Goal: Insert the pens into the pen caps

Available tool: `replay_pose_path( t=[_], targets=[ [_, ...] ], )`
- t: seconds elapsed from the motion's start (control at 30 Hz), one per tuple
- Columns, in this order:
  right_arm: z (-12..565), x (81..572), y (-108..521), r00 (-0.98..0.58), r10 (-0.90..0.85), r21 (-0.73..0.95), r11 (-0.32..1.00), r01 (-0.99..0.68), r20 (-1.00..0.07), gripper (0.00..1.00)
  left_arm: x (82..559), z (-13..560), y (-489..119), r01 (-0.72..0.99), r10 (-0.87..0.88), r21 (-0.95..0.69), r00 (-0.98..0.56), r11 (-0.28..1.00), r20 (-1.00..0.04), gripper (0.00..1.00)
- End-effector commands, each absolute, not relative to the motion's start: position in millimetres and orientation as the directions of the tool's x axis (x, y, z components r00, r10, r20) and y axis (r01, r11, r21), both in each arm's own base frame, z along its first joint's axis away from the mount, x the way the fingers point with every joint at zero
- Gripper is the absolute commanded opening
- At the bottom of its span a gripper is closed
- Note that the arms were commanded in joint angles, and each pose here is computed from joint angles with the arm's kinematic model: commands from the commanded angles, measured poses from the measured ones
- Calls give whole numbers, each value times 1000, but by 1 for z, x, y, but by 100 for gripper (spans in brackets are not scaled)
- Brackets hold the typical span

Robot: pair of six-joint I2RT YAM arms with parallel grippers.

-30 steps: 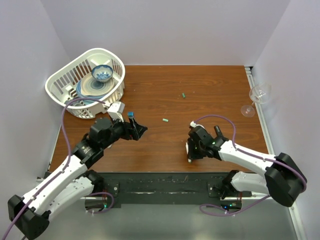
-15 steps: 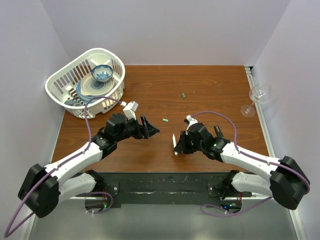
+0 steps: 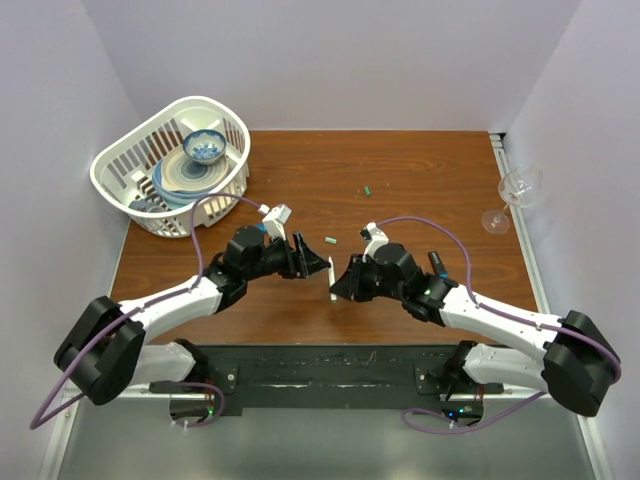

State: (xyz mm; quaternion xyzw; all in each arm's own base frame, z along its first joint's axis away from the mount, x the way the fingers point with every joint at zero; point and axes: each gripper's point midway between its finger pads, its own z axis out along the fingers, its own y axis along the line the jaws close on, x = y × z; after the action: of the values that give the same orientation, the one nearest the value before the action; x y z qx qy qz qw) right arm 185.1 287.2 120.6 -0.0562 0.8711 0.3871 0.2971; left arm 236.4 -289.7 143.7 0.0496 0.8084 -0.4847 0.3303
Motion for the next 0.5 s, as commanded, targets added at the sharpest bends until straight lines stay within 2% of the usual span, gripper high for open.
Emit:
replay_pose_path(
  t=[0.0,0.23,0.33,0.37,0.43,0.47],
  targets=[
    [161,195,301,-771,202,685,627,-372,-604,0,240,158,-300,448,-261,-750,-744,487,-614,66],
    [170,196,305,-760,221,695,609,-382,-611,0,234,159,-312,468,-247,-767,-758,440,-604,63],
    [177,198,307,-752,233,700,599,-388,-616,0,232,157,-316,468,-248,-771,-761,431,-600,55],
    [178,198,307,-751,238,703,597,-387,-616,0,230,158,-317,468,-244,-777,-767,421,-594,46],
    [179,199,307,-748,245,703,598,-384,-617,0,228,160,-320,474,-244,-783,-769,402,-591,34],
    [178,199,307,-749,244,704,598,-383,-616,0,226,162,-322,474,-244,-791,-775,388,-583,17]
  ],
)
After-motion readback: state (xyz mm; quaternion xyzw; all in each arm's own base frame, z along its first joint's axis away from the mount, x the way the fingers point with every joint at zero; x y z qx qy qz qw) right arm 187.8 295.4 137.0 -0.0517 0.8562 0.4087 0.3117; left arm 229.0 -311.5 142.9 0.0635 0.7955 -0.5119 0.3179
